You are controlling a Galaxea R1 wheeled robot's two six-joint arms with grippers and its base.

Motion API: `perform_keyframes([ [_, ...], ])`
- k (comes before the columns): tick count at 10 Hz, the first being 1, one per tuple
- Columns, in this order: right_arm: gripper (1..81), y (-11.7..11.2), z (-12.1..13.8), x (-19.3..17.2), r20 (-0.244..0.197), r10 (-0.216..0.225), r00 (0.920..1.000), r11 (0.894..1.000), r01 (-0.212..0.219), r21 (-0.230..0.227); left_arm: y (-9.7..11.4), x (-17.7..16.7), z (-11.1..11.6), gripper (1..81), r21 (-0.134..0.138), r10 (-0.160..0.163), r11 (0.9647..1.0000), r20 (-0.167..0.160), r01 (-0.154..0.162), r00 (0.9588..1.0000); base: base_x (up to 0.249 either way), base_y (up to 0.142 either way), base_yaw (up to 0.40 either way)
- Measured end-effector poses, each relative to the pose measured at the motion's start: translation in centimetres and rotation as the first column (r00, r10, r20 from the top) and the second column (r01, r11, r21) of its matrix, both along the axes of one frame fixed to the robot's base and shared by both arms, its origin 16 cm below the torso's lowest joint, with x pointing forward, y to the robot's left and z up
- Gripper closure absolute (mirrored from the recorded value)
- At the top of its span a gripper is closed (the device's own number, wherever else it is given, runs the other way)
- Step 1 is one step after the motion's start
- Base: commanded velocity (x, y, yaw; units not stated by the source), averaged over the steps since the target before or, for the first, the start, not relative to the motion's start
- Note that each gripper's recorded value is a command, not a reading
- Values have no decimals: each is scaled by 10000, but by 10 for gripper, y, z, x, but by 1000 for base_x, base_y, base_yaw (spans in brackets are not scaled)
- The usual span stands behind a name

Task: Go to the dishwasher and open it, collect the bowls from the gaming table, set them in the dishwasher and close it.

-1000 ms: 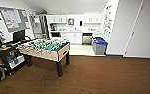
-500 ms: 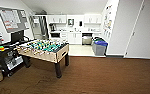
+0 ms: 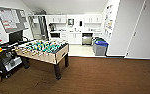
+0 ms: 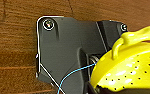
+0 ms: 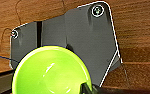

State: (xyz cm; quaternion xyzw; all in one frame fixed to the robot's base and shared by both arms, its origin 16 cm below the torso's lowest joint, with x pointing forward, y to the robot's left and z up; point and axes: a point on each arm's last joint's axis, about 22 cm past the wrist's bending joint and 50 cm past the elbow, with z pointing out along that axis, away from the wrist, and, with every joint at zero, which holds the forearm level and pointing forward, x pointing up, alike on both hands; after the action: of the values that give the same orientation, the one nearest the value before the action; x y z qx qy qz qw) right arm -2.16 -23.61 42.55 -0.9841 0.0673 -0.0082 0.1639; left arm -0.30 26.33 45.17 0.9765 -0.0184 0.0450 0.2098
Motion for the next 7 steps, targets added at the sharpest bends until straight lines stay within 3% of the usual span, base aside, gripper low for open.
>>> perform_keyframes([
  [7,811,1,0,-1,-6,1,10000,10000,-1,6,0,2,0,811,-1,0,10000,30,0,10000,112,0,0],
])
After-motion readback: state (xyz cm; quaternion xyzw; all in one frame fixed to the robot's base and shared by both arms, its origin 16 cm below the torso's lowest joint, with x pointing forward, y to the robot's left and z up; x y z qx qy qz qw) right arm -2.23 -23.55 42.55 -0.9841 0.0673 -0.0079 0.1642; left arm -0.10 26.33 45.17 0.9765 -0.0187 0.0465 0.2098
